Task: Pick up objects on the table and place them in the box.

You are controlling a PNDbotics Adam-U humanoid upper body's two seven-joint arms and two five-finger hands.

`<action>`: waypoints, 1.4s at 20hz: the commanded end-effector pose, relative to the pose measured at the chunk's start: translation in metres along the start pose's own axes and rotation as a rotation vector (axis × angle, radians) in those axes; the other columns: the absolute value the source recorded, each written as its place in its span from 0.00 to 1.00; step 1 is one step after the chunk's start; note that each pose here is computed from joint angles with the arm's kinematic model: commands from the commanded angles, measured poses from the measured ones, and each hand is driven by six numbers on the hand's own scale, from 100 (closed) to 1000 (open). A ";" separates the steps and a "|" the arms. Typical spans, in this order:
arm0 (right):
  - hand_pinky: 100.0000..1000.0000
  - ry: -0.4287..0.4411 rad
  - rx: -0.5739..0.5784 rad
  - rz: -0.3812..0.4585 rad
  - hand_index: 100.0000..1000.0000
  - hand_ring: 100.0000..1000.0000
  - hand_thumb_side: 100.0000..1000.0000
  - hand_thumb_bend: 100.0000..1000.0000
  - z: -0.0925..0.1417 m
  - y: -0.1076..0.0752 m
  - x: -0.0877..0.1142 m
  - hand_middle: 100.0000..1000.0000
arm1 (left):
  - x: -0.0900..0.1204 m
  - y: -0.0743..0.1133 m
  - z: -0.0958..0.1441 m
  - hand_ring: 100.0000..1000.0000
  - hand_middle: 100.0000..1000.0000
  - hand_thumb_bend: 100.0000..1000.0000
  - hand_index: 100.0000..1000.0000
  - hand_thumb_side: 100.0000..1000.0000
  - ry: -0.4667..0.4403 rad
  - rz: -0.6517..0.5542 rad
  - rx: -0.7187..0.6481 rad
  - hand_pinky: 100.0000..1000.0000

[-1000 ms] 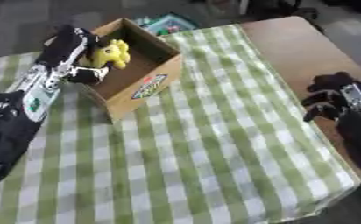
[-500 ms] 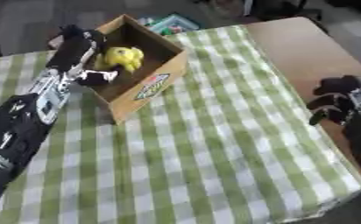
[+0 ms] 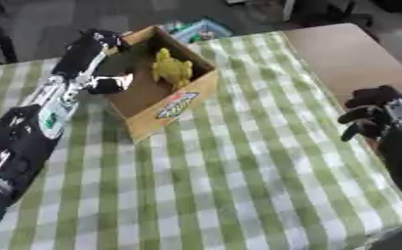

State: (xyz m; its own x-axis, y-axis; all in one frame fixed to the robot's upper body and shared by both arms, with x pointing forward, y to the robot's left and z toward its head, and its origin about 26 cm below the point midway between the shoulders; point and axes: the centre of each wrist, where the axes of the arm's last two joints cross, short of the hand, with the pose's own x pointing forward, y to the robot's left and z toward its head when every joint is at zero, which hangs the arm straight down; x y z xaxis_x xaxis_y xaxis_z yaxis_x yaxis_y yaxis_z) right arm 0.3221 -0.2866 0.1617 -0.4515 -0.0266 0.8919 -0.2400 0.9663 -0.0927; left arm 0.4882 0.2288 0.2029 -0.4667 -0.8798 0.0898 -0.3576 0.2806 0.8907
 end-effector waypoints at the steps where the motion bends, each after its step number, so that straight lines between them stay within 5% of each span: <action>1: 0.34 -0.004 -0.010 0.019 0.65 0.51 0.62 0.00 0.001 -0.004 0.004 0.53 | 0.004 0.028 -0.005 0.83 0.49 0.00 0.64 0.12 -0.052 0.067 0.072 0.68; 7: 0.34 0.014 -0.042 0.024 0.65 0.51 0.62 0.00 0.007 -0.010 0.001 0.53 | 0.011 0.055 0.021 0.86 0.46 0.00 0.60 0.33 -0.097 0.358 0.144 0.68; 14: 0.34 0.017 -0.075 0.026 0.65 0.51 0.63 0.00 0.011 -0.014 0.000 0.53 | 0.016 0.075 0.092 0.87 0.45 0.00 0.59 0.54 -0.073 0.792 0.264 0.68; 20: 0.34 0.015 -0.092 0.032 0.65 0.51 0.63 0.00 0.013 -0.015 0.000 0.53 | 0.017 0.064 0.140 0.89 0.45 0.00 0.58 0.61 0.039 0.957 0.352 0.68; 28: 0.34 0.012 -0.100 0.052 0.65 0.51 0.63 0.00 0.015 -0.016 0.001 0.53 | 0.016 0.039 0.172 0.88 0.44 0.00 0.57 0.68 0.182 1.039 0.419 0.68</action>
State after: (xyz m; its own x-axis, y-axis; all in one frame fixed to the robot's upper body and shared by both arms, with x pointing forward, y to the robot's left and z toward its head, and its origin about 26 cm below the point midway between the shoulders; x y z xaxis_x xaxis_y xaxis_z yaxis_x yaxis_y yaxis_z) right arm 0.3144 -0.3037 0.1479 -0.4217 0.0040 0.9067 -0.1397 0.9878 -0.0693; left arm 0.3299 0.2901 0.1534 -0.5561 -0.1815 0.8110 -0.1119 0.9833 0.1433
